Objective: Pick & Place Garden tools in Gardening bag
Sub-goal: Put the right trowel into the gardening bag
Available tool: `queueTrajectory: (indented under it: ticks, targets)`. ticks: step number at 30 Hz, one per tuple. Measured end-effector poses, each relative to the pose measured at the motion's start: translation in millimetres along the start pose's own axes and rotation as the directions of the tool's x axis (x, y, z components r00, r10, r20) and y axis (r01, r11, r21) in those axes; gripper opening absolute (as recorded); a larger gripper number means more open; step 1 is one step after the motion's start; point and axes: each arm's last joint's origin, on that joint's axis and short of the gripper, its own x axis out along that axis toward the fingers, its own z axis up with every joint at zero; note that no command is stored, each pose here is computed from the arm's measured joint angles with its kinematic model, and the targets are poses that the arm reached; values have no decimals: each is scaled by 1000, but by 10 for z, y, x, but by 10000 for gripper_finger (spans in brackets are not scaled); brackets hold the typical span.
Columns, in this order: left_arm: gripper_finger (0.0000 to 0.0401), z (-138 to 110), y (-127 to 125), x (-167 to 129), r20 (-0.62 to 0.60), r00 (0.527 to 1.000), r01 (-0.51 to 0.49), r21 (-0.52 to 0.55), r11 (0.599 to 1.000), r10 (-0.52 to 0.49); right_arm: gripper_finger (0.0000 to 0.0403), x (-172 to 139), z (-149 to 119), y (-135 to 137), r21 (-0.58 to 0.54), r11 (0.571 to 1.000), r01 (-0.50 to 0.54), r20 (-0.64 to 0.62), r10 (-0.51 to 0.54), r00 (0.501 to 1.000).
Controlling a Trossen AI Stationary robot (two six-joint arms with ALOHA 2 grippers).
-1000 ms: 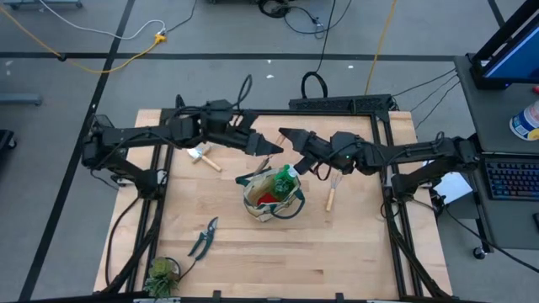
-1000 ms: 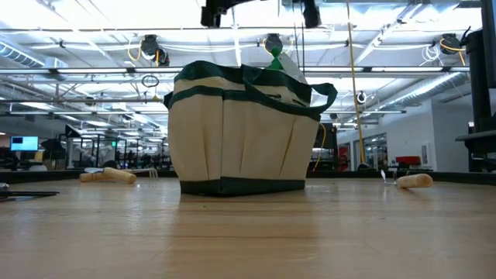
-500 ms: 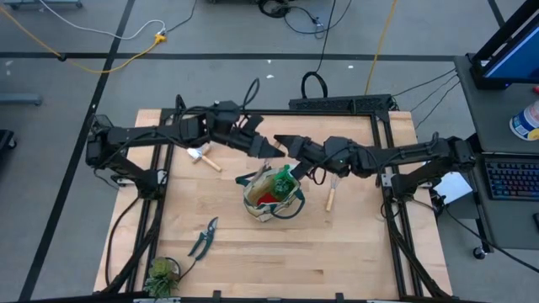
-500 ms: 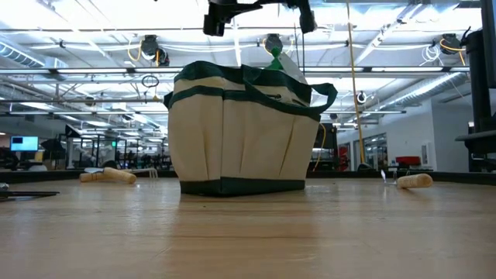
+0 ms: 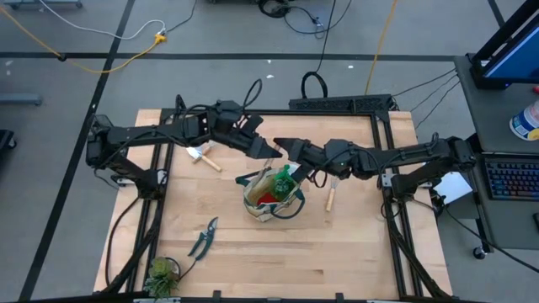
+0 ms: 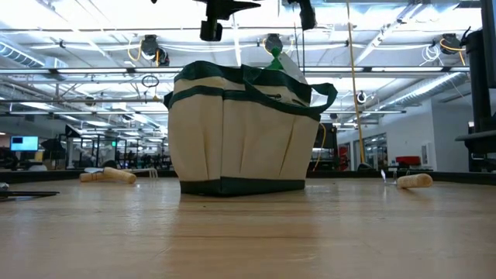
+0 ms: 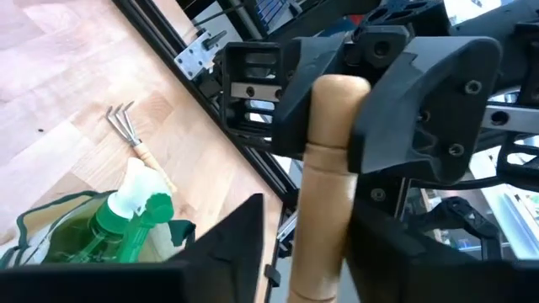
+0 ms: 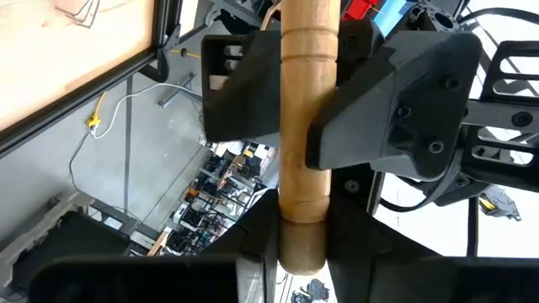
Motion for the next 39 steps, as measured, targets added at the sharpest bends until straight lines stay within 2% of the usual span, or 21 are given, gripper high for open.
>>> queueTrajectory:
  ticks: [6, 11, 18, 24, 29, 33, 39]
  targets:
    - [69, 7, -14, 0, 5, 1000, 15, 35, 999, -15, 62, 1, 0, 0, 8, 1000, 1, 3, -1, 1000]
    - [69, 8, -16, 1, 6, 1000, 15, 56, 998, -16, 75, 1, -1, 1, 8, 1000, -1, 0, 1, 1000]
    - [69, -5, 3, -1, -9, 1000, 0, 49, 999, 1, 92, 0, -3, 5, 151, 989, -7, -12, 9, 1000]
    - [69, -59, 56, -3, -25, 996, -84, 16, 996, 85, 94, -2, -38, 28, 161, 986, -48, -145, 72, 987]
    - [69, -113, 146, -6, -39, 980, -197, -13, 980, 196, 95, -13, -108, 26, 189, 980, -61, -246, 107, 963]
    - [69, -114, 170, -49, 16, 958, -288, 5, 958, 288, 95, -17, -165, 31, 275, 961, -40, -296, 124, 947]
    - [69, -65, 114, -136, 148, 926, -360, 74, 930, 347, 95, -53, -344, 37, 409, 912, 17, -388, 157, 908]
